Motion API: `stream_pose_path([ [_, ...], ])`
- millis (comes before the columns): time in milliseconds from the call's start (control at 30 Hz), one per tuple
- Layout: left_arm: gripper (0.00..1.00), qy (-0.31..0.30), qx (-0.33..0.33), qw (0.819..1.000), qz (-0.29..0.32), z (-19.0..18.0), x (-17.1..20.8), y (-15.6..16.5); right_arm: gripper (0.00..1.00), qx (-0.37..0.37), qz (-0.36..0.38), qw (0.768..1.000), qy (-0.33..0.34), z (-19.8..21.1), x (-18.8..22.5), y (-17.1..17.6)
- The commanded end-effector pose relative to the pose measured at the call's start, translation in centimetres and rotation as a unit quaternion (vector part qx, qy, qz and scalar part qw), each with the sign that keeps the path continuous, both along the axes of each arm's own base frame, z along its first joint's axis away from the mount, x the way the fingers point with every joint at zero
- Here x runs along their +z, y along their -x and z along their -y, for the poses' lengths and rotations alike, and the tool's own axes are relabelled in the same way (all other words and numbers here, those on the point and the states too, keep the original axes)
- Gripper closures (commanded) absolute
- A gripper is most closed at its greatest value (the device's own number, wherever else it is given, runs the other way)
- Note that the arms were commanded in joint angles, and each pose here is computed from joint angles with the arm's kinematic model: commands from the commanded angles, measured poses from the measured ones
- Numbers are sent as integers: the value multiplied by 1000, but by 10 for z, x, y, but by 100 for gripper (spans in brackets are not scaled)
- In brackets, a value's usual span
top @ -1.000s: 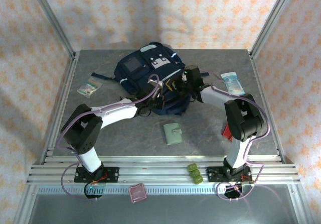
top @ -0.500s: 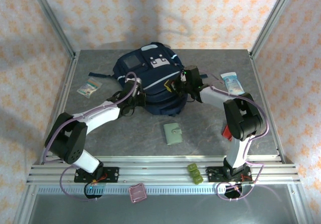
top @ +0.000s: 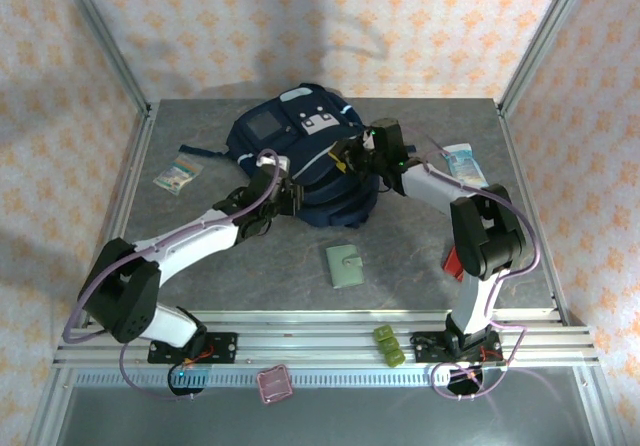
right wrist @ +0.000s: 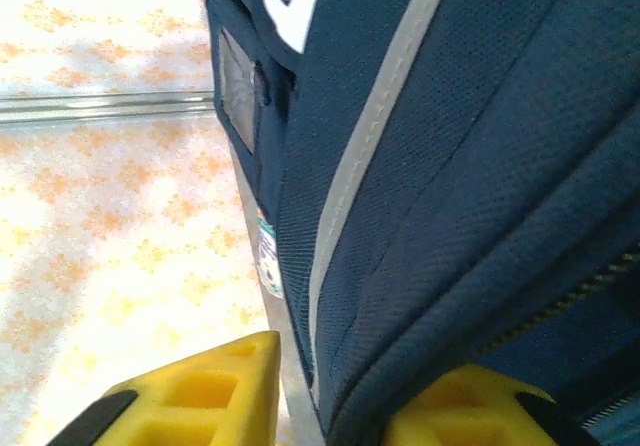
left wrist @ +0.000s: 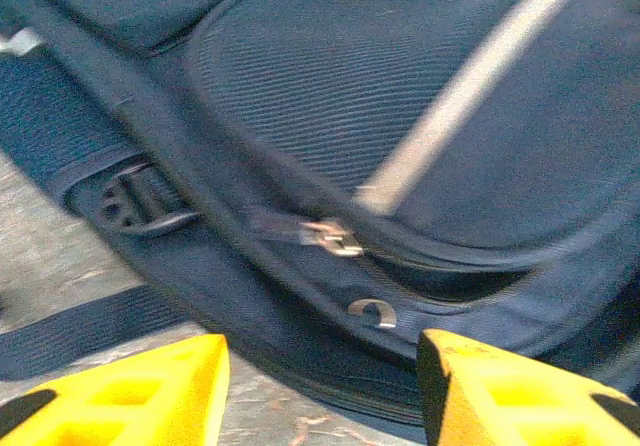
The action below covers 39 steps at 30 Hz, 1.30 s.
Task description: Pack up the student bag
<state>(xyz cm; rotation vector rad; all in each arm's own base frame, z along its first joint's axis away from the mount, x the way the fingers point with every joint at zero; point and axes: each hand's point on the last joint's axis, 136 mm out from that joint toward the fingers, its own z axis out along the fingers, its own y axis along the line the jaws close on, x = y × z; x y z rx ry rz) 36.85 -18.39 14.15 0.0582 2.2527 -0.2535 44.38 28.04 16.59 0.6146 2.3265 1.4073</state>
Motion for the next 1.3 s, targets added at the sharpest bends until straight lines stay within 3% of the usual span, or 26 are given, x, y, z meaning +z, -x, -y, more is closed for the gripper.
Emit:
stream_pose_path([
  [0, 44, -8, -46, 998, 42, 21, 23, -6, 70, 14, 64, 998, -21, -5, 51, -1],
  [300, 42, -120, -80, 988, 58, 48, 10, -33, 70, 34, 90, 994, -54, -13, 75, 7],
  [433, 46, -170, -54, 982, 57, 43, 3, -52, 70, 38, 98, 993, -54, -12, 81, 11],
  [500, 57, -191, -40, 979, 58, 39, 3, -62, 70, 39, 102, 993, -52, -11, 83, 15],
  [600, 98, -196, -31, 979, 48, 39, 7, -73, 70, 44, 100, 993, -39, -7, 80, 22],
  [633, 100, -191, -28, 980, 46, 39, 9, -75, 70, 44, 99, 994, -30, -5, 77, 25],
  [900, 100, -130, -14, 990, 47, 27, 44, -84, 66, 23, 68, 993, 93, 55, 31, 72],
  [1033, 100, -104, -16, 993, 51, 24, 58, -86, 60, 5, 57, 985, 164, 90, 11, 102],
  [1267, 100, -81, -20, 995, 58, 27, 73, -89, 58, 42, 1, 966, 254, 118, -35, 160],
])
